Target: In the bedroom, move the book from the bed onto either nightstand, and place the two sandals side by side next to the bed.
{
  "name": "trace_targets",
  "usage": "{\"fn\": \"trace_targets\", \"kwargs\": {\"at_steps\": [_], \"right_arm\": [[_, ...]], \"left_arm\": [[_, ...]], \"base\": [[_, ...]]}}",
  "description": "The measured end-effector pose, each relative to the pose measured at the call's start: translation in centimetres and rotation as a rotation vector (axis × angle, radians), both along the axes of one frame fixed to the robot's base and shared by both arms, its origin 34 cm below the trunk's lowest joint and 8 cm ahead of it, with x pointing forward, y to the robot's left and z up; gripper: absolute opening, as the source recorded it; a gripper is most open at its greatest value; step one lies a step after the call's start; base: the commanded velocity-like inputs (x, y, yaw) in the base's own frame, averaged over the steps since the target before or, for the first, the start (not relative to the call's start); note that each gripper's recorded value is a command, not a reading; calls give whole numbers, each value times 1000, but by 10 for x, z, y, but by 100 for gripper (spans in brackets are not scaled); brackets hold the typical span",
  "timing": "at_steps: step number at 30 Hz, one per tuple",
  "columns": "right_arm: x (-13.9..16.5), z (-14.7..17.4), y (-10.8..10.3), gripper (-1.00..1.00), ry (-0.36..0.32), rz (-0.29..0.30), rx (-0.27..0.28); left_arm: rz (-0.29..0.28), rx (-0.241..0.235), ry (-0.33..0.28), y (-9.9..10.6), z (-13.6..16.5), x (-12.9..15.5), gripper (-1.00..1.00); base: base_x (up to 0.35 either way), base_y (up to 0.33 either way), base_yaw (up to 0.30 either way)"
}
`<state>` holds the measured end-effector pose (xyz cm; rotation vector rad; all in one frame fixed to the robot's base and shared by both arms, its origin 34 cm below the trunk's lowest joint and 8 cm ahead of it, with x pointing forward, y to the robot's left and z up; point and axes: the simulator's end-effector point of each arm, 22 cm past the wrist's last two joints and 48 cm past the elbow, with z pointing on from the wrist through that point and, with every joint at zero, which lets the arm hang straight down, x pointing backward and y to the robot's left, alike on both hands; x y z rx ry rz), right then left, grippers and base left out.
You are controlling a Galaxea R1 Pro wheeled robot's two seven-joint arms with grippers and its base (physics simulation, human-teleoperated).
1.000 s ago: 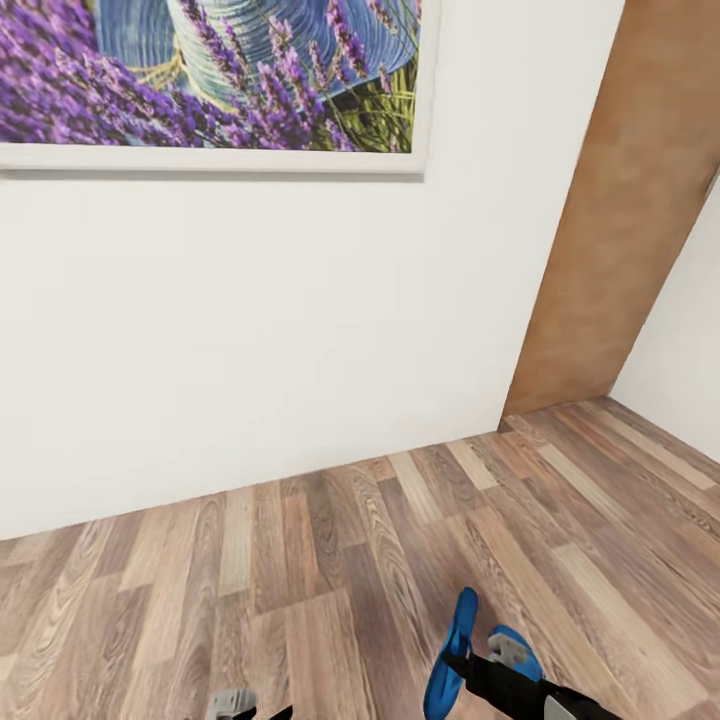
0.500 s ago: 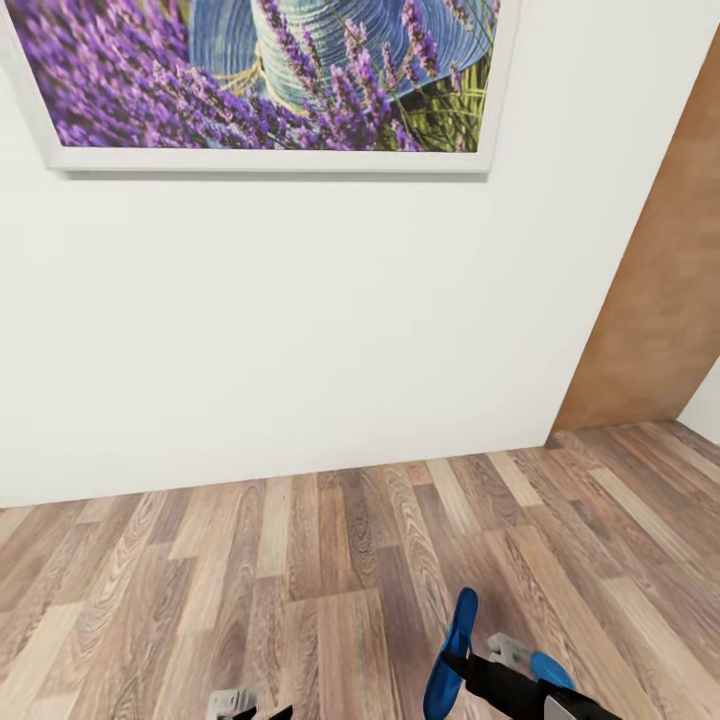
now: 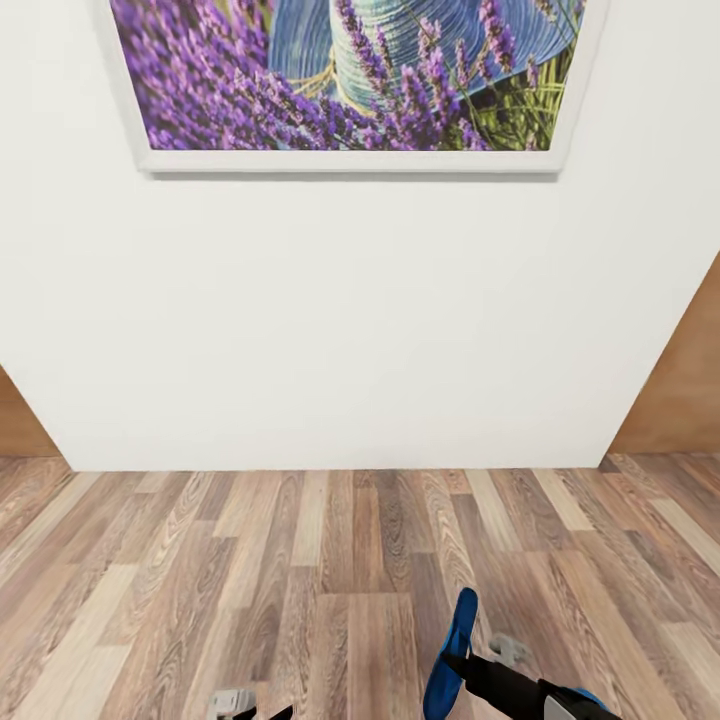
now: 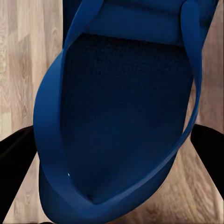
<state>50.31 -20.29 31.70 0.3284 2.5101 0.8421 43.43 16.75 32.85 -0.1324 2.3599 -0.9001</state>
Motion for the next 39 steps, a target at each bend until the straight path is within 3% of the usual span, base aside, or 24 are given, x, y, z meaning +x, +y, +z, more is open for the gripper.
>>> {"fn": "trace_targets", "kwargs": {"at_steps": [10,39], "right_arm": [[0,0,0,-100,-2,-1,1],[-1,0,0,-100,-1,10,-4]], "left_arm": [[1,0,-1,0,0,0,100],[0,0,1,0,0,0,100]], "base": [[53,0,113],[309,0,-25]]}}
